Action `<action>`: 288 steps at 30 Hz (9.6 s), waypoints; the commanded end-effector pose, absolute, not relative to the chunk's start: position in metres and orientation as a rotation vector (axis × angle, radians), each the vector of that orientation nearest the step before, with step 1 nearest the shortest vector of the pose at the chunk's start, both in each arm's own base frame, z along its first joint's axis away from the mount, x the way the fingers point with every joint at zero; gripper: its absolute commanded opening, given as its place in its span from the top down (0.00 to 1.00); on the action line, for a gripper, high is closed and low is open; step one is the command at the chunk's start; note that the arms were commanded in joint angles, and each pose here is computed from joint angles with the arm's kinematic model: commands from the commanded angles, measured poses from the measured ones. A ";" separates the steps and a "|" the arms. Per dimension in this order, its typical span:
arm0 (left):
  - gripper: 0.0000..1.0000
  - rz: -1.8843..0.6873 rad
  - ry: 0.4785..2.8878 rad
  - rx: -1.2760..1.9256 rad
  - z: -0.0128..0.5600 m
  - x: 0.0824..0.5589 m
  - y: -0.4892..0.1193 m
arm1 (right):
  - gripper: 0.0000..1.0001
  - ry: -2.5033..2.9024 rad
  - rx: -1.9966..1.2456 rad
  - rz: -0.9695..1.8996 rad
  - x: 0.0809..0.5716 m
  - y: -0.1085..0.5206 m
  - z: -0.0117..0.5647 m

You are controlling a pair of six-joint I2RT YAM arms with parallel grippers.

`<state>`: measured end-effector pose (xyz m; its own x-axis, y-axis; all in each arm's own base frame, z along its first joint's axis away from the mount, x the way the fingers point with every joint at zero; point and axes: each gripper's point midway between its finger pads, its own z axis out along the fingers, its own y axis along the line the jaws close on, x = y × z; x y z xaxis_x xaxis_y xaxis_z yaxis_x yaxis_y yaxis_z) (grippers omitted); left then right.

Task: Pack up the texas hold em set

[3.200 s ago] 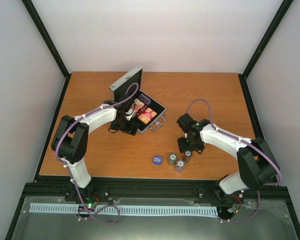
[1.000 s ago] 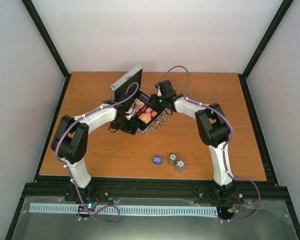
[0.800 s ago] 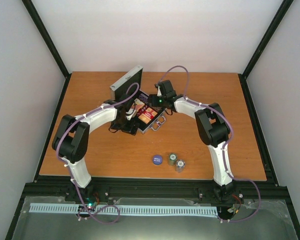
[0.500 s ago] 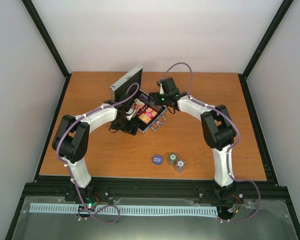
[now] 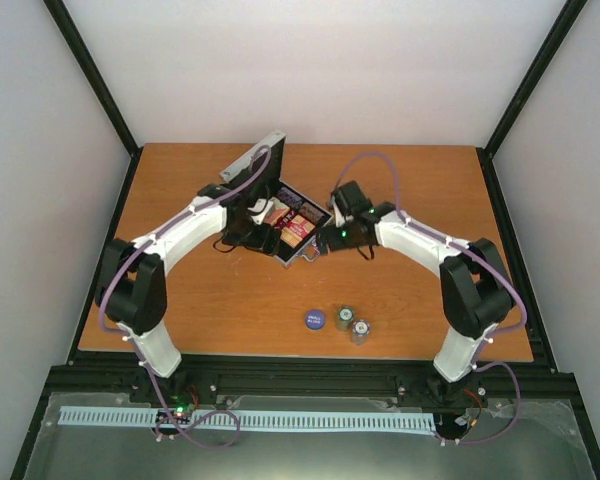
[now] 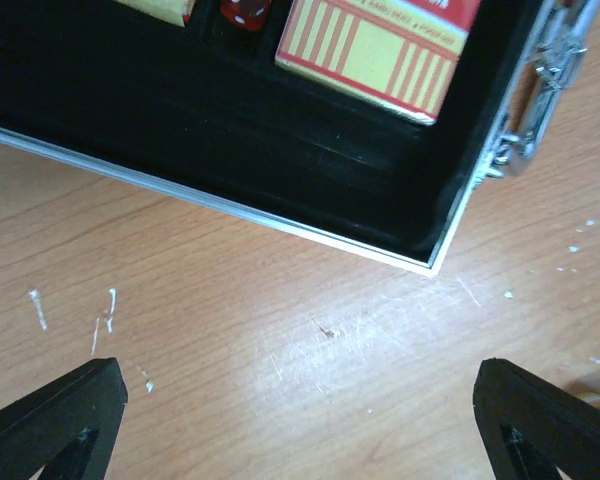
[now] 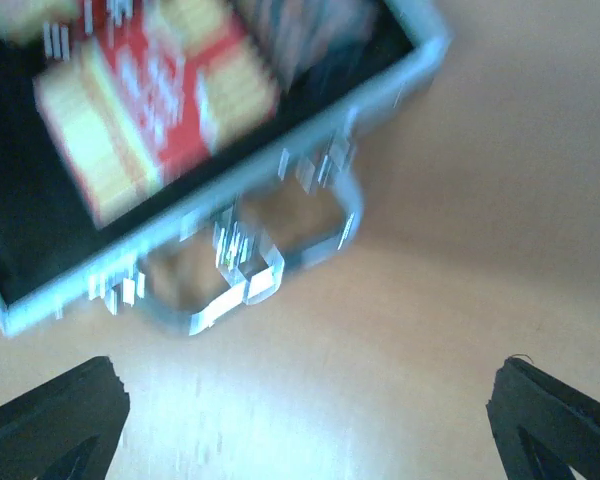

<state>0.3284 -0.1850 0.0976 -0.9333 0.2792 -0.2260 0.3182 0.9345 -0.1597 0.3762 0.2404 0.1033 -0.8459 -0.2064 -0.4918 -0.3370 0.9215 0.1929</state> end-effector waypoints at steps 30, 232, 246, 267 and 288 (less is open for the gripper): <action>0.01 -0.271 2.736 0.301 0.196 0.302 -0.156 | 0.49 2.951 -0.949 0.350 0.161 0.227 0.050; 0.00 -0.334 2.642 0.247 0.206 0.316 -0.164 | 0.02 2.834 -1.033 0.159 0.167 0.281 0.038; 0.00 -0.317 2.646 0.240 0.204 0.301 -0.155 | 0.09 2.856 -1.153 0.059 0.173 0.295 0.016; 0.00 -0.284 2.680 0.230 0.189 0.297 -0.150 | 0.27 2.928 -1.185 -0.023 0.151 0.275 0.005; 0.00 -0.275 2.686 0.221 0.188 0.302 -0.151 | 0.68 2.912 -1.163 -0.099 0.159 0.271 0.008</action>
